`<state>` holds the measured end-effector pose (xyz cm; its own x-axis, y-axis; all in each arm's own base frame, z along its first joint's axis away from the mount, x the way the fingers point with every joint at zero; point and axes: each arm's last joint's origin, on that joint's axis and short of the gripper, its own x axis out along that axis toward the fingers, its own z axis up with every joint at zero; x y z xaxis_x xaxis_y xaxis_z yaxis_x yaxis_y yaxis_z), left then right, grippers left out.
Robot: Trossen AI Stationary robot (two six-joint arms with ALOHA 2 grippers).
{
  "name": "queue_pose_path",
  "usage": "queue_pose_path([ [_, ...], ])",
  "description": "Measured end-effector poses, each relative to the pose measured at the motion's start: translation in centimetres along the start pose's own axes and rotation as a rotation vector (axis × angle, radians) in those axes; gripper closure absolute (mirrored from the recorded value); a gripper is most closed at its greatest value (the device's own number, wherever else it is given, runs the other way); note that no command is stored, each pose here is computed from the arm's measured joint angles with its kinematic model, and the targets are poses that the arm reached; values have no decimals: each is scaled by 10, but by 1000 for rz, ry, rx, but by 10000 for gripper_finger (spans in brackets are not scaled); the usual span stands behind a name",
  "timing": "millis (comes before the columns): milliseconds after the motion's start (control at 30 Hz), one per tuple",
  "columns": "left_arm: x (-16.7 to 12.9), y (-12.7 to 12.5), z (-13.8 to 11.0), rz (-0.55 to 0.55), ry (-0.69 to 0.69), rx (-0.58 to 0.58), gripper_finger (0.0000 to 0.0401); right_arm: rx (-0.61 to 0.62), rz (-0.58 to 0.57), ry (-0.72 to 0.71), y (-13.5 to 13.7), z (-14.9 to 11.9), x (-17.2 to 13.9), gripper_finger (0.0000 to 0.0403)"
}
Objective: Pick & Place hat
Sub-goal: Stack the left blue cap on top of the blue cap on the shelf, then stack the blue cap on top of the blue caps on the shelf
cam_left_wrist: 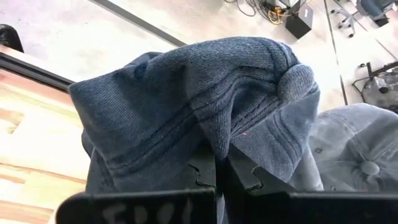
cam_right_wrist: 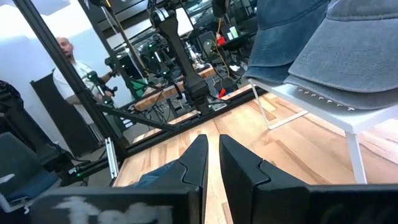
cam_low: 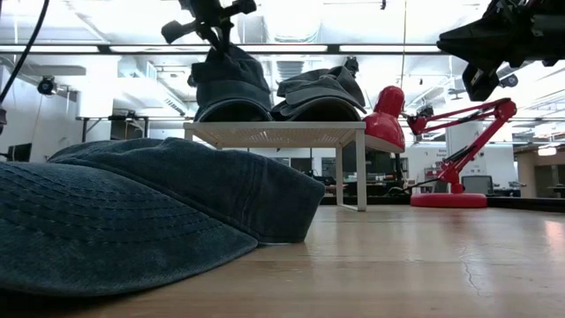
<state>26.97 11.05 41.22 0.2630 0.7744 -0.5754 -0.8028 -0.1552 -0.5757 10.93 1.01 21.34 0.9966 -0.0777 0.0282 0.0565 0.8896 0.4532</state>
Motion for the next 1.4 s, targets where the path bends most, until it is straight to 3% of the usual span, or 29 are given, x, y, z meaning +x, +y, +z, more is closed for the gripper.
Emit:
queue_pose_path([
  [633,13,-3,-7,17,41,26,384,0,1,0,0,0,0,364],
  [1167,13,-5,-6,6,36,81,268,0,1,0,0,0,0,364],
  [1400,9,-5,-3,-16,32,144,243,0,1,0,0,0,0,364],
])
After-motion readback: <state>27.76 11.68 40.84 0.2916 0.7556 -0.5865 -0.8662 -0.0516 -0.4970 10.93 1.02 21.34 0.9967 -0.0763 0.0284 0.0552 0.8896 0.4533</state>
